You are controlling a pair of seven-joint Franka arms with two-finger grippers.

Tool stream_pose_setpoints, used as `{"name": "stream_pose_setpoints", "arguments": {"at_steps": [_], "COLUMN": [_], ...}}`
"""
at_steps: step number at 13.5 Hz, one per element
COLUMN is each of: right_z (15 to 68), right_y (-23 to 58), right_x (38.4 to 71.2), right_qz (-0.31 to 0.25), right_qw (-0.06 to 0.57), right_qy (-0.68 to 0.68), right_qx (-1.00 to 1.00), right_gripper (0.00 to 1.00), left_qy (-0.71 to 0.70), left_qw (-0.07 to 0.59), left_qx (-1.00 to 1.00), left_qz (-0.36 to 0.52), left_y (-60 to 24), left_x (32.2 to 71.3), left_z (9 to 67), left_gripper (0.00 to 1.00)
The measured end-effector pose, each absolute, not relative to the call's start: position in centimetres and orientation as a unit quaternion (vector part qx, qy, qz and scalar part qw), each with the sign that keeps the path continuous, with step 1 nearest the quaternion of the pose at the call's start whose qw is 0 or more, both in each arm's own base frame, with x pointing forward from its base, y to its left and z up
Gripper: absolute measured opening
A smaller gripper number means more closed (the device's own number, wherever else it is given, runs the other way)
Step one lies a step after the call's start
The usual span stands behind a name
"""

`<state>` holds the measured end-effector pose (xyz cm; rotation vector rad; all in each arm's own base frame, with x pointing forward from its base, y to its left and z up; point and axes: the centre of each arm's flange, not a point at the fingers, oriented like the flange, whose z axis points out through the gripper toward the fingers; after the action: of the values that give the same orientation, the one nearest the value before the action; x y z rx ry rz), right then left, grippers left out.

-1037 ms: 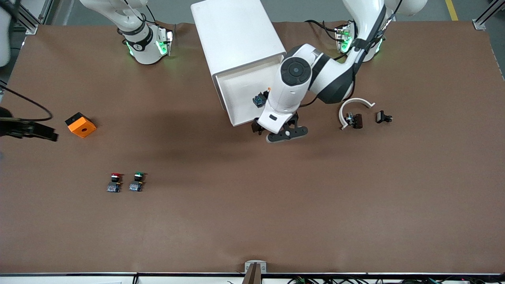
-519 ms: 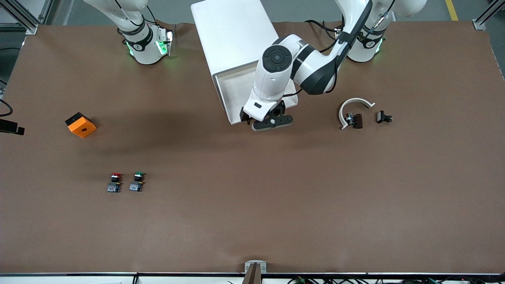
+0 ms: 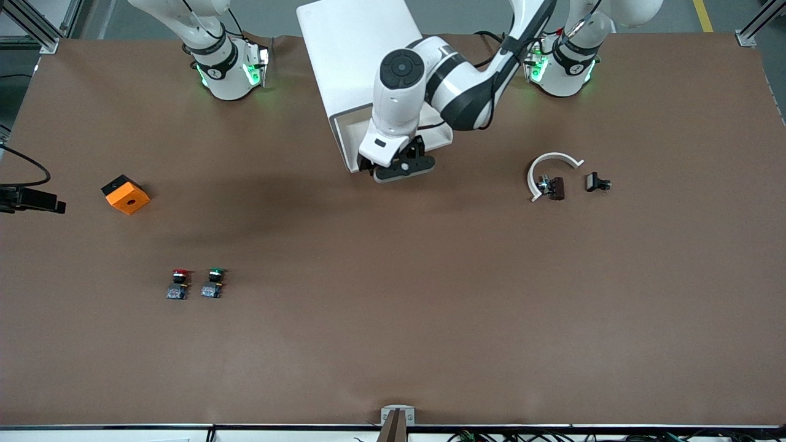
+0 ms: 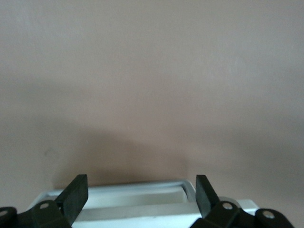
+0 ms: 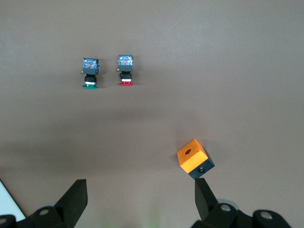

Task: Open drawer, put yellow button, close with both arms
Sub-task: 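Push the drawer shut with the left gripper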

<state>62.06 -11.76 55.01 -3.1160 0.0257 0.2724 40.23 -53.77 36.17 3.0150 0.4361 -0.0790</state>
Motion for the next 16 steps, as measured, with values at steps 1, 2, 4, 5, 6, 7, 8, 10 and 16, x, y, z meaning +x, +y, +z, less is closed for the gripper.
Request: {"name": "stream_pose_setpoints", "arguments": {"at_steps": [1,2,4,5,6,7,8,10,16], "right_z": [55.2,55.5,56.5,57.2,58.2,59.2,60.0,61.7,64.4], "right_y": [-11.6,-11.4,-11.2,-11.2,-11.1,-10.9,-10.8,-10.1,-6.8], "right_x": [62.1,62.1,61.8,61.7,61.4,60.8,60.1,58.9,56.3], "right_qz": [0.086,0.085,0.086,0.084,0.081,0.084,0.087,0.084,0.071], "right_qw": [0.006,0.004,0.004,0.004,0.005,0.006,0.007,0.009,0.009], "right_qy": [0.006,0.005,0.004,0.004,0.004,0.003,0.003,-0.002,-0.028], "right_qx": [-0.996,-0.996,-0.996,-0.996,-0.997,-0.996,-0.996,-0.996,-0.997], "right_gripper": [1.0,1.0,1.0,1.0,1.0,1.0,1.0,1.0,1.0], "left_qy": [0.147,0.152,0.159,0.164,0.172,0.182,0.192,0.21,0.248], "left_qw": [0.046,0.045,0.042,0.042,0.046,0.051,0.056,0.065,0.071], "left_qx": [0.988,0.987,0.985,0.984,0.982,0.979,0.975,0.968,0.946], "left_qz": [-0.031,-0.036,-0.045,-0.051,-0.063,-0.078,-0.093,-0.119,-0.197], "left_y": [-54.4,-54.9,-55.6,-55.8,-55.9,-56.0,-56.0,-56.1,-56.2], "left_x": [39.3,38.4,37.2,36.9,36.8,36.7,36.6,36.5,35.5], "left_z": [36.0,35.8,35.2,35.1,34.9,34.8,34.7,34.5,33.6], "left_gripper": [1.0,1.0,1.0,1.0,1.0,1.0,1.0,1.0,1.0]}}
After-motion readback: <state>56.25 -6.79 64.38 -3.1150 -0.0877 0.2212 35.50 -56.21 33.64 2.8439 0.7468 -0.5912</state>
